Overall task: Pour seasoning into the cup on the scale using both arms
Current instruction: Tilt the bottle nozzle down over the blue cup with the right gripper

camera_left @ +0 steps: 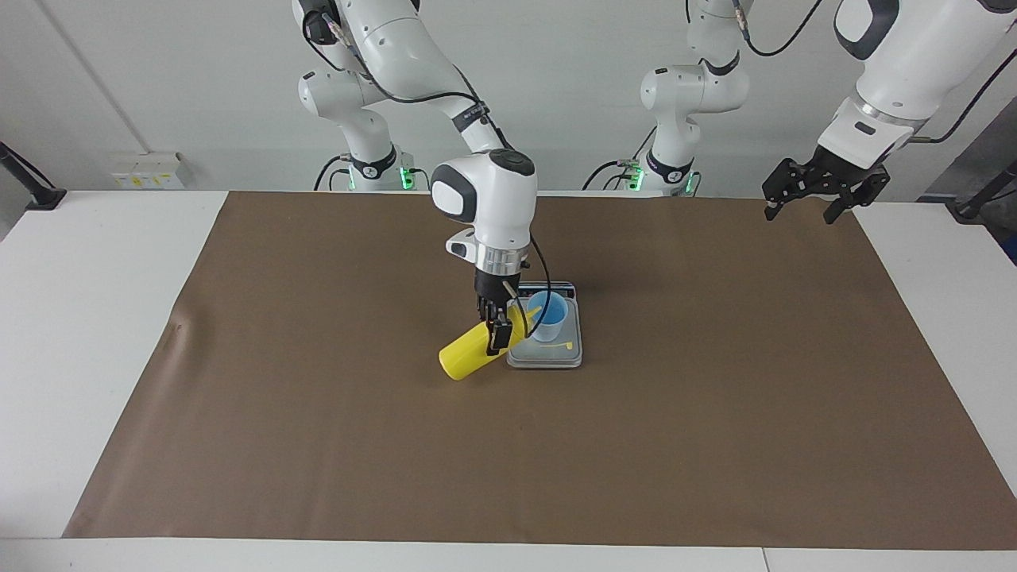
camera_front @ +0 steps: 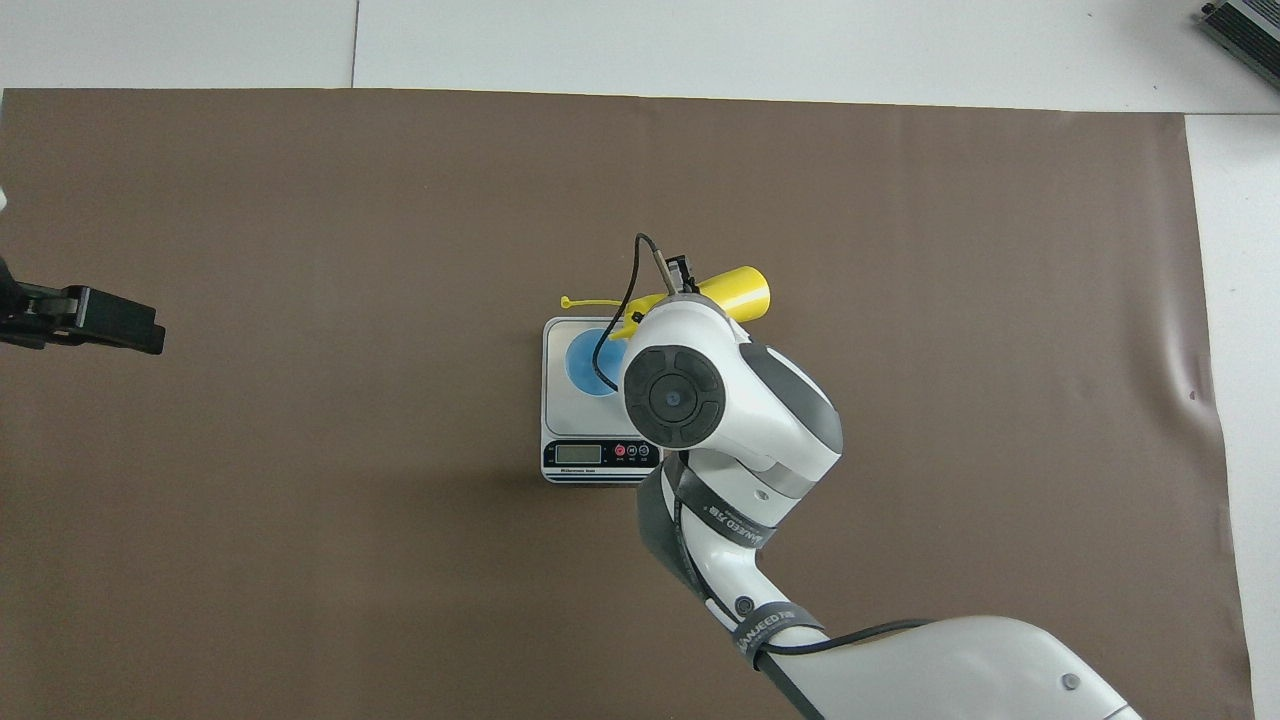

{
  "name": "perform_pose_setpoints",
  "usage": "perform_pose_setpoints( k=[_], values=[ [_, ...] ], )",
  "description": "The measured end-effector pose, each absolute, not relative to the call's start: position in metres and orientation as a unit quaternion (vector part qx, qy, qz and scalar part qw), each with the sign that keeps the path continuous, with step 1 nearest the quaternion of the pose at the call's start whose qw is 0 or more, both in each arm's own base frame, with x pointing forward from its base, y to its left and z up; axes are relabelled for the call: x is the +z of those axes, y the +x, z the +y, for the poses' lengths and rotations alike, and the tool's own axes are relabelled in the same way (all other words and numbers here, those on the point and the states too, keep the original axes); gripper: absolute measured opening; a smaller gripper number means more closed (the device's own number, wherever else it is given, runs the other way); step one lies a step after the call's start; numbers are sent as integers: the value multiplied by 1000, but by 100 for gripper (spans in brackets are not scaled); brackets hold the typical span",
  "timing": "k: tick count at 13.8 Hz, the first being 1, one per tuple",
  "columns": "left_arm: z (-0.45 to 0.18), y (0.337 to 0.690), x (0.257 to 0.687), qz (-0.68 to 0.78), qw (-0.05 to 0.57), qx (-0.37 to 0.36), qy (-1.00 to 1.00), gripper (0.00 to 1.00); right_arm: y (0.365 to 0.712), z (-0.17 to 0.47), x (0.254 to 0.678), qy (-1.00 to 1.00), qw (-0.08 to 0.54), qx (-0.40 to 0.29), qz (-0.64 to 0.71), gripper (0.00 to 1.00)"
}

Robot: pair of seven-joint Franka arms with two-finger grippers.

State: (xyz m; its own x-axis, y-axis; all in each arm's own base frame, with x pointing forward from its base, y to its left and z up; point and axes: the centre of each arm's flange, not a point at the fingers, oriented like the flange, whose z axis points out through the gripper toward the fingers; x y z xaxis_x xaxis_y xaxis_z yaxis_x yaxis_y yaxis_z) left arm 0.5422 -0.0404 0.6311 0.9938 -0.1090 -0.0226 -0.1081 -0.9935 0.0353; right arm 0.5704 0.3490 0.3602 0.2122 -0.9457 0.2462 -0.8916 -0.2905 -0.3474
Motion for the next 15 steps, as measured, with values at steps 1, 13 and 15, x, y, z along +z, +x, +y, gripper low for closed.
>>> perform_pose_setpoints(
  k=[1, 13, 15],
  values=[
    [-40, 542, 631, -54, 17, -12, 998, 100, 570, 352, 356, -781, 61, -219, 582, 53],
    [-40, 542, 631, -54, 17, -12, 998, 100, 562, 362, 356, -808, 11, -305, 504, 53],
    [-40, 542, 631, -54, 17, -12, 998, 100, 556, 368, 358, -810, -5, -320, 492, 53]
  ],
)
